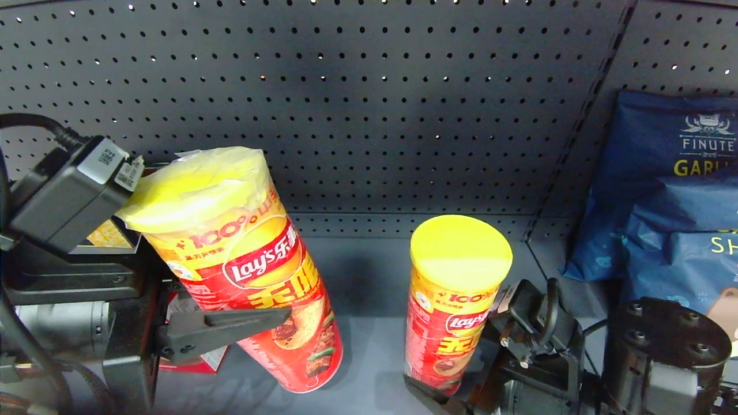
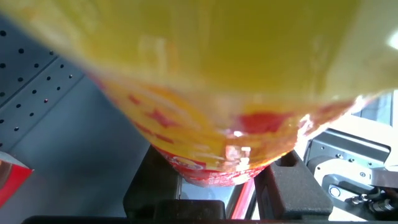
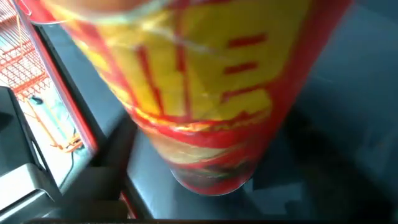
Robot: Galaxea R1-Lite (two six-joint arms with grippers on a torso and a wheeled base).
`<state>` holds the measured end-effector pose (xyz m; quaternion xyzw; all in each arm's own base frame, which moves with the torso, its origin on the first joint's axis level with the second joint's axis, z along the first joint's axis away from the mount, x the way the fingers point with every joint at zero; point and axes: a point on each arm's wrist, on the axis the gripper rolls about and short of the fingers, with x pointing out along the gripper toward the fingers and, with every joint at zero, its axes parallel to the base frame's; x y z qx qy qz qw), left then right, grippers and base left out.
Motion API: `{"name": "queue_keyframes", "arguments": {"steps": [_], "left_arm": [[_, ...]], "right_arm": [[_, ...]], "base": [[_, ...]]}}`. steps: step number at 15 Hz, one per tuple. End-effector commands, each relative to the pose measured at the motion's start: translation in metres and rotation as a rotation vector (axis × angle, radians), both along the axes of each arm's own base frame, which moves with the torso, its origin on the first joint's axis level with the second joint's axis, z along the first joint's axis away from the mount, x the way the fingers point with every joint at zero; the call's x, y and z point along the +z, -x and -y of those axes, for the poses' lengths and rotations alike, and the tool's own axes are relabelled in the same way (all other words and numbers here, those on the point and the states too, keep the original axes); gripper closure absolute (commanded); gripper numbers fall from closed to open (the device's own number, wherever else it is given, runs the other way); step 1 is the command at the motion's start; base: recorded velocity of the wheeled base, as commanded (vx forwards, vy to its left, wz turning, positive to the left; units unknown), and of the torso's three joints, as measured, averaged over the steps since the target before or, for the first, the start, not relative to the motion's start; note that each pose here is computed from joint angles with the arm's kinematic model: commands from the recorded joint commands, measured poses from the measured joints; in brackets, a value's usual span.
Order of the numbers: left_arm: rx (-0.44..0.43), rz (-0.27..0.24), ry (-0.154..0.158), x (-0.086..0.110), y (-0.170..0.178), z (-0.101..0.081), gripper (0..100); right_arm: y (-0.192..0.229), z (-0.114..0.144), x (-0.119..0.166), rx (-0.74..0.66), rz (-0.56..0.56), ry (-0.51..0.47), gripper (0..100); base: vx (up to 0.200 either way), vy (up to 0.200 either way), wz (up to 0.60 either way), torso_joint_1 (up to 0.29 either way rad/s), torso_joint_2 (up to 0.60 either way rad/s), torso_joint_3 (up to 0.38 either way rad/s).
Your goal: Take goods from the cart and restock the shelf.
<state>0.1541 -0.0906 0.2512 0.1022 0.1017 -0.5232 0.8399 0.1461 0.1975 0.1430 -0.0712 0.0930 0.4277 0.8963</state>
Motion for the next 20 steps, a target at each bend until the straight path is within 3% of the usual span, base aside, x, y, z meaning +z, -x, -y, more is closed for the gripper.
{"name": "queue_keyframes", "arguments": {"steps": [1, 7, 16, 20], "left_arm": [[0.000, -0.002, -0.001, -0.001, 0.000, 0.000, 100], [-0.001, -0.023, -0.010, -0.008, 0.001, 0.000, 100], [-0.001, -0.027, -0.012, -0.010, 0.000, 0.000, 100], [-0.003, -0.037, -0.018, -0.013, 0.001, 0.000, 100]], "right_arm": [[0.004, 0.005, 0.001, 0.001, 0.007, -0.008, 0], [0.021, 0.047, -0.003, -0.054, 0.014, 0.006, 0], [-0.007, 0.021, 0.006, -0.073, 0.029, -0.011, 0], [0.002, 0.029, 0.011, -0.057, 0.059, -0.024, 0]], "base": [[0.000, 0.000, 0.00, 0.000, 0.00, 0.000], [0.000, 0.000, 0.00, 0.000, 0.00, 0.000], [0.000, 0.000, 0.00, 0.000, 0.00, 0.000], [0.000, 0.000, 0.00, 0.000, 0.00, 0.000]]}}
